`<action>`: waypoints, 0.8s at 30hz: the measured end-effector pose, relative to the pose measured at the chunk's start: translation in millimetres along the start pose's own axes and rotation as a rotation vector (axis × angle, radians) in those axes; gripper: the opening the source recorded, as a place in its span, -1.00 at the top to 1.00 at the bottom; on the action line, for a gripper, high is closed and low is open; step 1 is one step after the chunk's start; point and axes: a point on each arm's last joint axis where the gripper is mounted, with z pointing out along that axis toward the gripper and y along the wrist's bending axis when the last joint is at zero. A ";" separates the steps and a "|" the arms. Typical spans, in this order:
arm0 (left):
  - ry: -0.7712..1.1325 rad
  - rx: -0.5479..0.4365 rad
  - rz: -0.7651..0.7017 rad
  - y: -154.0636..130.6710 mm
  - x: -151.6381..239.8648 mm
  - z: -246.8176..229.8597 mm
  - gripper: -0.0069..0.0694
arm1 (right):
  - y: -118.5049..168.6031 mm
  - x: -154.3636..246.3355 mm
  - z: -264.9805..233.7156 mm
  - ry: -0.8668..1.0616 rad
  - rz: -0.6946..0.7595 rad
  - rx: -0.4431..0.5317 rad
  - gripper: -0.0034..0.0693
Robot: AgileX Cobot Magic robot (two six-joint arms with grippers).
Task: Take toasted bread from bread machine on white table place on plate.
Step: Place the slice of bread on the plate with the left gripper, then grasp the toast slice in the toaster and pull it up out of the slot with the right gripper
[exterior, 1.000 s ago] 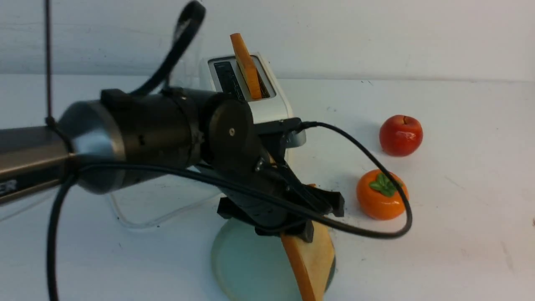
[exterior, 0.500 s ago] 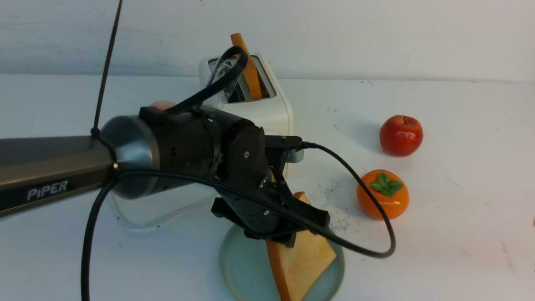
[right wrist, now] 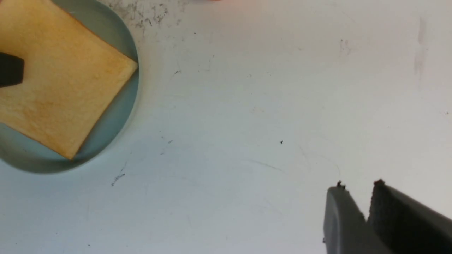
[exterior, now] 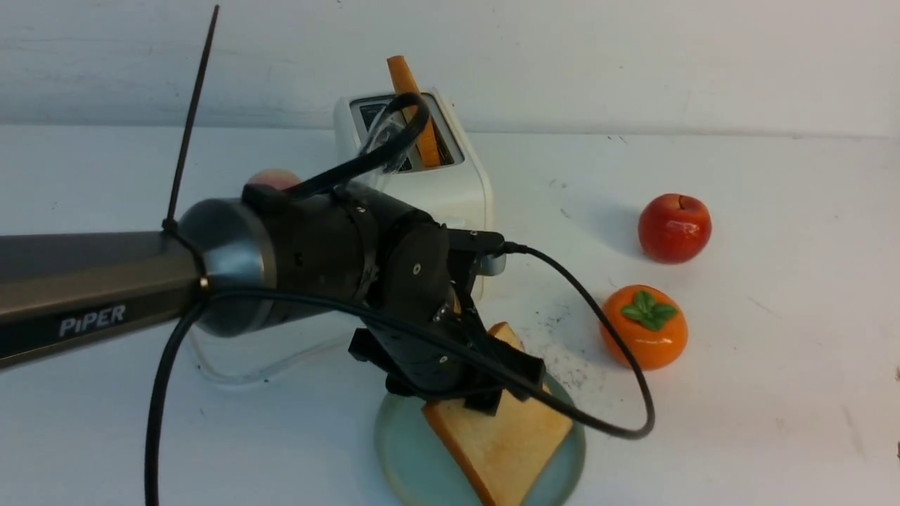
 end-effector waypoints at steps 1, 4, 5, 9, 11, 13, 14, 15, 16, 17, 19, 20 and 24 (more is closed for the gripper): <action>-0.006 -0.017 0.022 1.6 -0.6 0.3 -0.42 | 0.0 0.0 0.0 0.000 0.000 0.000 0.55; -0.030 -0.080 0.073 6.6 -4.1 -1.2 -0.68 | 0.0 0.0 0.0 0.000 0.000 0.000 0.54; -0.035 -0.103 0.077 7.7 -6.5 -3.4 -0.75 | 0.0 0.0 0.0 0.000 0.000 0.000 0.53; -0.047 -0.168 0.040 6.8 -20.5 -19.9 -0.83 | 0.1 0.0 0.0 0.000 0.001 -0.001 0.52; -0.045 -0.190 -0.009 3.8 -29.5 -33.7 -0.79 | 0.1 0.0 0.0 0.000 0.000 -0.001 0.52; -0.036 -0.209 -0.049 0.6 -37.3 -48.7 -0.66 | 0.1 0.0 0.0 0.000 -0.004 -0.001 0.52; -0.031 -0.223 -0.057 -0.7 -41.5 -58.0 -0.54 | 0.3 0.0 0.0 0.000 -0.012 -0.003 0.52; -0.028 -0.236 -0.055 -1.6 -44.9 -65.6 -0.39 | 1.1 0.1 0.0 0.001 -0.026 -0.012 0.52; -0.027 -0.260 -0.031 -1.9 -49.3 -75.7 -0.25 | 2.9 -0.4 -0.7 -0.001 -0.043 -0.030 0.52; -0.038 -0.288 0.009 -1.8 -54.8 -86.3 -0.05 | 5.8 -2.3 -2.0 -0.002 -0.062 -0.056 0.53; -0.103 -0.346 0.106 -1.3 -68.5 -108.1 0.41 | 13.8 -10.4 -7.4 -0.019 -0.091 -0.123 0.58; -0.116 -0.362 0.117 0.0 -70.6 -110.6 0.46 | 14.9 -11.6 -8.3 -0.022 -0.094 -0.131 0.59; -0.278 -0.433 0.153 17.3 -93.3 -162.9 0.86 | 42.6 -49.0 -25.4 -0.062 -0.189 -0.316 0.91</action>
